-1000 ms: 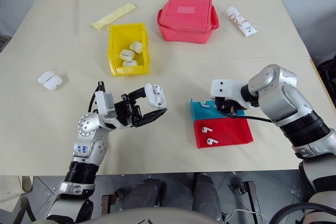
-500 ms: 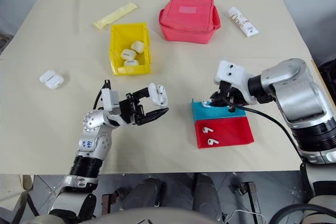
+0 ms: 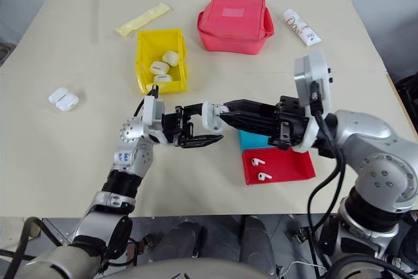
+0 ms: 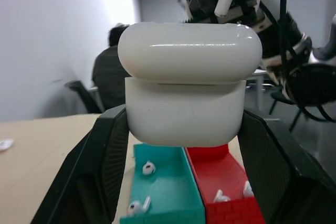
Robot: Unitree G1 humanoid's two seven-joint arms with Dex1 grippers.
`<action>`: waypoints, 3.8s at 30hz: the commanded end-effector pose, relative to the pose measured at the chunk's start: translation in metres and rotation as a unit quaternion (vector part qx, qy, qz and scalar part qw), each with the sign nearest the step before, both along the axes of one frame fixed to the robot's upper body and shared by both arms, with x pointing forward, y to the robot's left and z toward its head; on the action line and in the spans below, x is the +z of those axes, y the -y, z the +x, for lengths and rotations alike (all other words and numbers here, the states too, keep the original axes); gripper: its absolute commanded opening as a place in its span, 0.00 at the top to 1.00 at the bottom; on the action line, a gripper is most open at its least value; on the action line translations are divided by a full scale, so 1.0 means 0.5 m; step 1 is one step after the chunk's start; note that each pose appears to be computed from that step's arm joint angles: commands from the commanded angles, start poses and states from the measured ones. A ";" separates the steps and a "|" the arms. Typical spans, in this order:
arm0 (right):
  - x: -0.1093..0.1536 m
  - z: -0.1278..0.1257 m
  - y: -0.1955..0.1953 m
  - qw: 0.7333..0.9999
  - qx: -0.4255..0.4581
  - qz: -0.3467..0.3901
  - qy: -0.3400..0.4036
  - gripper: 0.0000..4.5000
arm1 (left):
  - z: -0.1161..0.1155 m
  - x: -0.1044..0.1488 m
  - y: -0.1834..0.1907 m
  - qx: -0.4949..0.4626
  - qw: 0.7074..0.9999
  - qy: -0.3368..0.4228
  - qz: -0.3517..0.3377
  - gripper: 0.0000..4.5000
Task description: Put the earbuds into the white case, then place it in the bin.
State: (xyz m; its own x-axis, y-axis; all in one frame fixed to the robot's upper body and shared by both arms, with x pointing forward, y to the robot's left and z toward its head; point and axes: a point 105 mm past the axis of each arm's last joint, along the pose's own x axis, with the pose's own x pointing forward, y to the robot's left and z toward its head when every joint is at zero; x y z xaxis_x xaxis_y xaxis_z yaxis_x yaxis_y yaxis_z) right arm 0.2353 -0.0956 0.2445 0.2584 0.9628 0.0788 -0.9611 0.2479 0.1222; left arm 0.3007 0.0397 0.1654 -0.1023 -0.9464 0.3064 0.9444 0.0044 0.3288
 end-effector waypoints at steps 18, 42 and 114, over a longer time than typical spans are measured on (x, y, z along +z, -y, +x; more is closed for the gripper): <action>-0.053 0.015 -0.014 0.998 -0.056 0.015 -0.015 0.89 | -0.009 0.053 0.017 -0.039 0.999 0.023 -0.027 0.39; -0.130 0.035 0.016 0.993 -0.107 -0.030 -0.037 0.89 | -0.019 0.061 0.007 -0.039 0.999 0.019 -0.013 0.39; -0.032 0.092 -0.036 0.909 -0.122 -0.358 0.172 0.99 | 0.072 0.033 -0.002 0.089 0.978 0.077 0.174 0.39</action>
State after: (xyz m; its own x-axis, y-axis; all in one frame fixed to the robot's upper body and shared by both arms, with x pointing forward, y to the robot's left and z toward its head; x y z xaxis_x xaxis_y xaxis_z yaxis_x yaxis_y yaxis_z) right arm 0.2811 -0.0698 0.2193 0.5160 0.7285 -0.4506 -0.8438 0.3420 -0.4135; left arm 0.3362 0.0356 0.1638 0.0451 -0.9935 -0.1047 0.9011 -0.0048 0.4335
